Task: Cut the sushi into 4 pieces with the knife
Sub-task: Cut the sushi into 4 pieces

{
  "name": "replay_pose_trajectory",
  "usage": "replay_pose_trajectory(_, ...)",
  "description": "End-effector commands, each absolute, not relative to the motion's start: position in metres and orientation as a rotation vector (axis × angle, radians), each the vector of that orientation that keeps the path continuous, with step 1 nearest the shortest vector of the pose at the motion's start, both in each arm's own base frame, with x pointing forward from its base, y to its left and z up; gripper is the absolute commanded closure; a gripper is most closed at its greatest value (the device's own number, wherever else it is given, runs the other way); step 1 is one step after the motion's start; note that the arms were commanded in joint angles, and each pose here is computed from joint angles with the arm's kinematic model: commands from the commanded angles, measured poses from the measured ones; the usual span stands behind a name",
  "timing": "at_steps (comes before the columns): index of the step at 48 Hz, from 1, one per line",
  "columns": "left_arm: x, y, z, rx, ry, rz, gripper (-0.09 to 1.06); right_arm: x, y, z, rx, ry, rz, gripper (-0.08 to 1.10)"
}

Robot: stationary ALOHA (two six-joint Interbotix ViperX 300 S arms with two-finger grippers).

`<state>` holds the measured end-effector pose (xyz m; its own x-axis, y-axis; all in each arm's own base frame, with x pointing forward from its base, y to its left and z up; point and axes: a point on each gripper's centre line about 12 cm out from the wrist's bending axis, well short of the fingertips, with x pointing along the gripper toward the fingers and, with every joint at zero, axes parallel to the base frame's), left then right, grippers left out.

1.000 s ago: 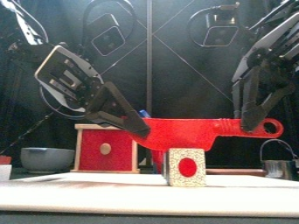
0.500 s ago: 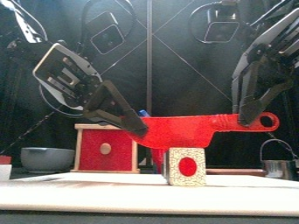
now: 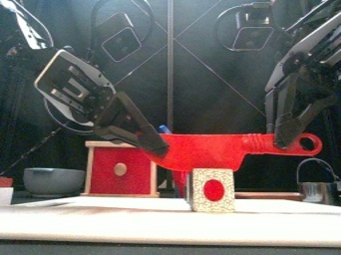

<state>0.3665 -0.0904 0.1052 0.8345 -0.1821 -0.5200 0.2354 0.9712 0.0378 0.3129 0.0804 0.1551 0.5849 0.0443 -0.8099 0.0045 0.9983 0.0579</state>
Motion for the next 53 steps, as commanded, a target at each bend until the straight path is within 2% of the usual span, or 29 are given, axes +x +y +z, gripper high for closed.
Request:
replay_pose_trajectory(1,0.364,-0.102,0.102,0.125,0.546,-0.259,0.91,0.316,0.079,0.157,0.061,0.939,0.02,0.93)
replay_pose_trajectory(25,0.364,-0.101,0.086,0.13,0.589,-0.256,0.91,0.319,0.079,0.141,0.059,0.978,0.011,0.93)
replay_pose_trajectory(42,0.357,-0.094,0.038,0.132,0.744,-0.233,0.91,0.321,0.077,0.11,0.047,1.051,0.0,0.93)
replay_pose_trajectory(53,0.361,-0.078,0.037,0.115,0.754,-0.191,0.91,0.322,0.069,0.11,0.053,1.05,-0.021,0.93)
